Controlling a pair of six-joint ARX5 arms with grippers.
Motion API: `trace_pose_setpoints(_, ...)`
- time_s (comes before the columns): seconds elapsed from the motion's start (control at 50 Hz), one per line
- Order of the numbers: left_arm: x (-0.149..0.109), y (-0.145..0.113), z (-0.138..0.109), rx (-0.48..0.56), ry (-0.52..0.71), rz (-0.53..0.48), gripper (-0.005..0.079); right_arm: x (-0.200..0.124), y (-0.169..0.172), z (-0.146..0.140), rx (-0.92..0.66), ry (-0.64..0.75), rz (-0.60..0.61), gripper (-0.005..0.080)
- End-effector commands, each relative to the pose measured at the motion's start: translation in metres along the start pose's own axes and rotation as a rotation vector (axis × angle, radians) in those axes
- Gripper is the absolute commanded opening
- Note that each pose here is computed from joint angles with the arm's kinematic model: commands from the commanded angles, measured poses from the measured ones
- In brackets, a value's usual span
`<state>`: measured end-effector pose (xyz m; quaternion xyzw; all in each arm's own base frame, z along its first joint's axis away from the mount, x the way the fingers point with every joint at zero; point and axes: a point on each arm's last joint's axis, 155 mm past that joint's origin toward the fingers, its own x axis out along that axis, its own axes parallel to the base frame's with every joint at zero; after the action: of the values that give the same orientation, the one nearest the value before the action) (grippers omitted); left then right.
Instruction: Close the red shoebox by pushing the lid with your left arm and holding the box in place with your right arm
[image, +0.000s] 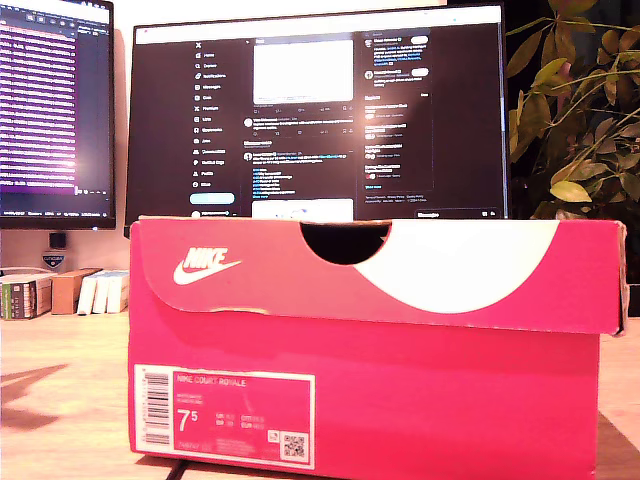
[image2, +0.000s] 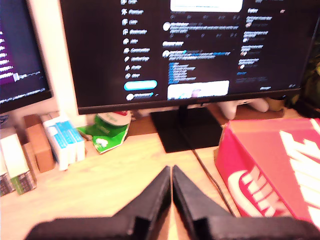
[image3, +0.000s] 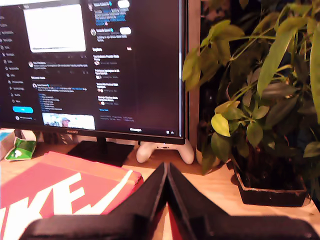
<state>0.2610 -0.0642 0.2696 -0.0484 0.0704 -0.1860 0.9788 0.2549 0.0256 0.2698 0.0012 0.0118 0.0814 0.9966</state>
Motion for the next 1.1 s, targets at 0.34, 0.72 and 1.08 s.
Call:
trace_pose_setpoints(0.34,-0.014,-0.001,-0.027,-0.078,-0.046,0.015,-0.0019,-0.009,0.003,-0.032,0.077,-0.016,0.007,-0.0012)
trace_pose_setpoints(0.72,-0.018,0.011,-0.051,-0.115,-0.099,0.086,-0.0019,-0.014,0.001,-0.076,0.110,0.001,-0.038,-0.0012)
trace_pose_setpoints(1.08,-0.019,0.022,-0.086,-0.091,-0.115,0.142,-0.0019,-0.014,-0.018,-0.098,0.028,0.062,-0.148,-0.0012)
